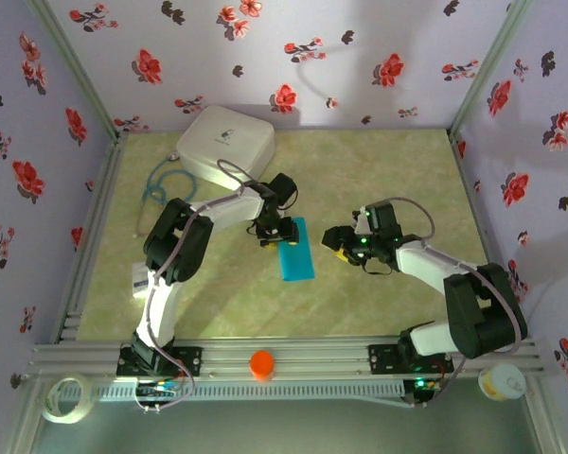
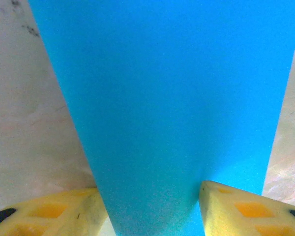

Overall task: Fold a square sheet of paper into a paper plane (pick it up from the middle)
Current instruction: First fold the square sheet of paper in half at the center of the table, then hold the square sheet of paper at the center of the table, then first fold the square sheet of paper in half at the center of the table.

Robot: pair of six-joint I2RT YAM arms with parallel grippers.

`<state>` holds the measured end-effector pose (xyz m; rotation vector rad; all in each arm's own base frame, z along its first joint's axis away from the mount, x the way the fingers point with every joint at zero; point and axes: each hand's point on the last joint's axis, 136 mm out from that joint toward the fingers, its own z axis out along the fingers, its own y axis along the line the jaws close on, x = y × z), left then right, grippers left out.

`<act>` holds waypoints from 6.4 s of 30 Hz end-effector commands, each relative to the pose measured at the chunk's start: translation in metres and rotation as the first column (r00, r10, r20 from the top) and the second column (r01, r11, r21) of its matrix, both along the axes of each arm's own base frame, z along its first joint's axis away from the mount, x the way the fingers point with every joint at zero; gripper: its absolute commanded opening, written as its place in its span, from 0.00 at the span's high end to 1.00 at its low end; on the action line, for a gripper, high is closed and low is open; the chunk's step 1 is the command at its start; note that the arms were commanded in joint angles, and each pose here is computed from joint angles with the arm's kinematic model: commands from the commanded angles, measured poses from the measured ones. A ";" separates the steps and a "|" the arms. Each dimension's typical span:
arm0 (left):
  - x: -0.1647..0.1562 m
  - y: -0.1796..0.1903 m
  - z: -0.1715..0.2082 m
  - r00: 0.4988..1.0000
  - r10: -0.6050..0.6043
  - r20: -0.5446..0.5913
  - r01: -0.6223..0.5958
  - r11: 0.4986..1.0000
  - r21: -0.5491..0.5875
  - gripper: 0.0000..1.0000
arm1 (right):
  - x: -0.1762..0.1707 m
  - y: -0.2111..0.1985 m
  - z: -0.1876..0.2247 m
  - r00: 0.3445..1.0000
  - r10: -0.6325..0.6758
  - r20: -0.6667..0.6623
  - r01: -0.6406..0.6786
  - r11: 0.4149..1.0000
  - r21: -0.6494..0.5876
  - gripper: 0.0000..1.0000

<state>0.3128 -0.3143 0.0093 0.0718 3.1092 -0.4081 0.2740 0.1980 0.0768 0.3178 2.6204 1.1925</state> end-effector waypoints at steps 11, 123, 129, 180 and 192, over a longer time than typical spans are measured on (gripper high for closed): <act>-0.030 0.069 -0.096 0.992 -0.004 -0.126 0.042 0.951 0.306 0.45 | 0.007 0.017 0.010 0.998 0.051 0.028 -0.052 0.998 0.041 0.45; -0.030 0.065 -0.106 0.993 0.000 -0.121 0.033 0.961 0.273 0.43 | 0.044 0.074 -0.054 0.985 0.112 -0.127 -0.118 0.992 -0.036 1.00; -0.031 0.064 -0.107 0.993 -0.002 -0.122 0.035 0.962 0.272 0.43 | 0.020 0.050 -0.091 0.971 0.098 -0.217 -0.136 0.976 -0.168 1.00; 0.003 -0.025 0.033 0.996 0.087 0.001 -0.070 0.812 -0.580 1.00 | 0.001 0.020 -0.118 0.955 0.101 -0.280 -0.194 0.925 -0.328 1.00; -0.015 0.012 -0.016 0.994 0.101 -0.047 -0.111 0.878 -0.465 1.00 | -0.002 0.018 -0.121 0.953 0.095 -0.287 -0.192 0.924 -0.330 1.00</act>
